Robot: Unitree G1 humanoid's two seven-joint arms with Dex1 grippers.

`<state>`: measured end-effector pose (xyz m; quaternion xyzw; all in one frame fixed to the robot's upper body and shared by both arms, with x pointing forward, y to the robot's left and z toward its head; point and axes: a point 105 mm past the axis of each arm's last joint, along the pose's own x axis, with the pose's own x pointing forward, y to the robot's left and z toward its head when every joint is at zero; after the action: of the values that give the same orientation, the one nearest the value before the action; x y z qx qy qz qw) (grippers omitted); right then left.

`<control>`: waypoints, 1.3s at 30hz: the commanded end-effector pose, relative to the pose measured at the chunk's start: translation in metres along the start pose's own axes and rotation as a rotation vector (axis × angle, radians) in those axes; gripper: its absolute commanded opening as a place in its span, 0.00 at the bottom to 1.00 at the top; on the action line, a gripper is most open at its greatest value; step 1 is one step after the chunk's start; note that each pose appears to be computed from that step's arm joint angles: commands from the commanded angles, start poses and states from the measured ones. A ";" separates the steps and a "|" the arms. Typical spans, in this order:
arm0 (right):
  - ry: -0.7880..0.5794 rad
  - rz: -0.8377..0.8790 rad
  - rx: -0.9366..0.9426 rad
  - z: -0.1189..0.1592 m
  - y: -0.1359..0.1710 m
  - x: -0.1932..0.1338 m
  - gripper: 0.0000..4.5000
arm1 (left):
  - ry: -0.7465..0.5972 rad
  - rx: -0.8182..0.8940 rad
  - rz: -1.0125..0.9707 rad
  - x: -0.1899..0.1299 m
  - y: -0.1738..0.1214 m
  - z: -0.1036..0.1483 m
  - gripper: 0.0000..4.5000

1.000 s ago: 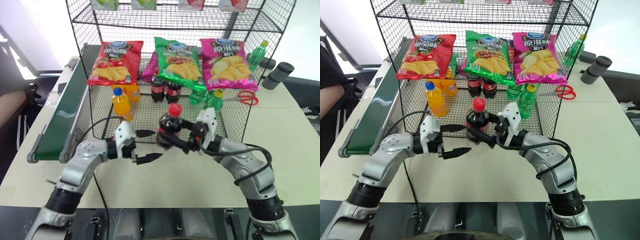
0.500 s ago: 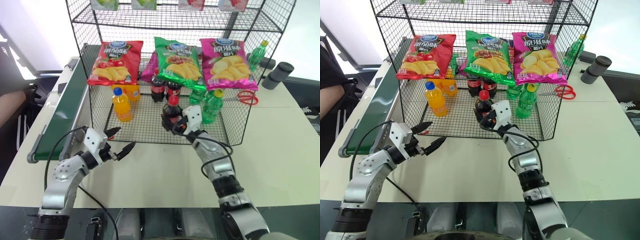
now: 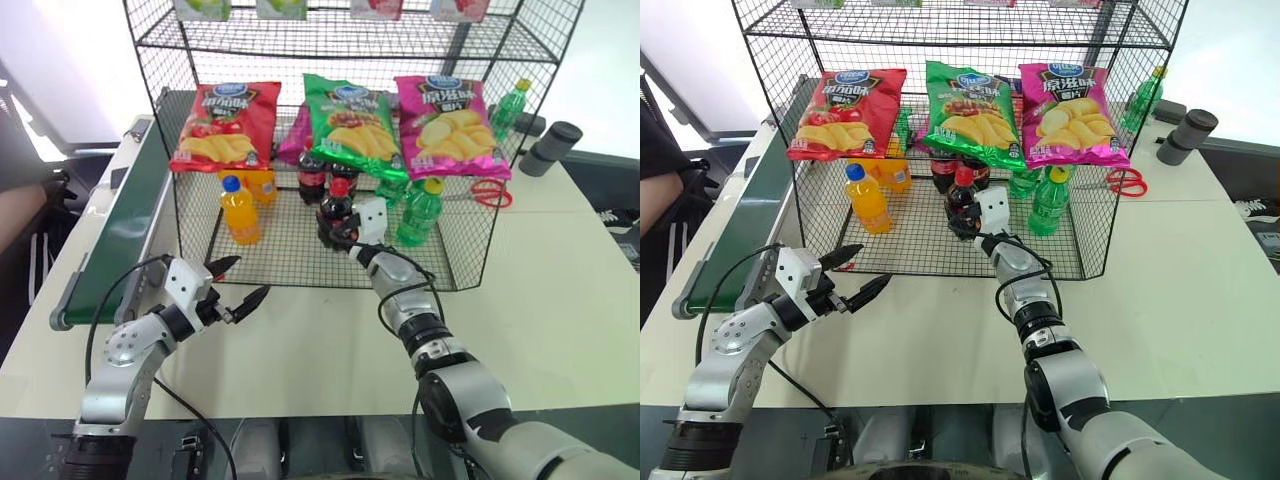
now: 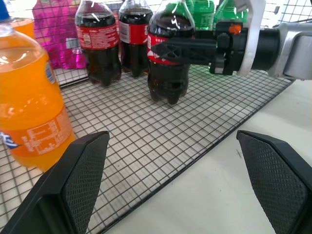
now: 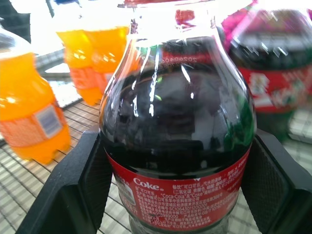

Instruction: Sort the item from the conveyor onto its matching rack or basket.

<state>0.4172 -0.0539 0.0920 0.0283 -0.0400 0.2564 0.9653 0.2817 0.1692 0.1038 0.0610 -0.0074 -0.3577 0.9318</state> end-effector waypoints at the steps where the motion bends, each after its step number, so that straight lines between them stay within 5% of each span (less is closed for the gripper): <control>1: -0.097 0.030 -0.004 0.026 0.005 0.010 0.79 | -0.037 0.042 -0.020 0.003 -0.003 0.013 1.00; 3: -0.096 0.039 0.000 0.026 0.007 0.010 0.99 | -0.039 0.041 -0.024 0.005 -0.003 0.013 1.00; 13: -0.131 0.127 -0.136 0.031 0.002 -0.014 0.99 | -0.018 0.039 0.001 0.009 0.002 0.013 1.00; 29: 0.057 0.257 -0.272 0.064 -0.051 -0.165 0.99 | 0.106 0.072 0.055 -0.013 0.034 0.007 1.00; 39: 0.197 0.161 -0.254 0.083 -0.085 -0.221 0.99 | 0.171 0.062 0.063 -0.035 0.051 -0.001 1.00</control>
<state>0.2651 -0.2400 0.1349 -0.1172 0.0428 0.3309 0.9354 0.2894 0.2251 0.1005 0.1142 0.0724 -0.3260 0.9357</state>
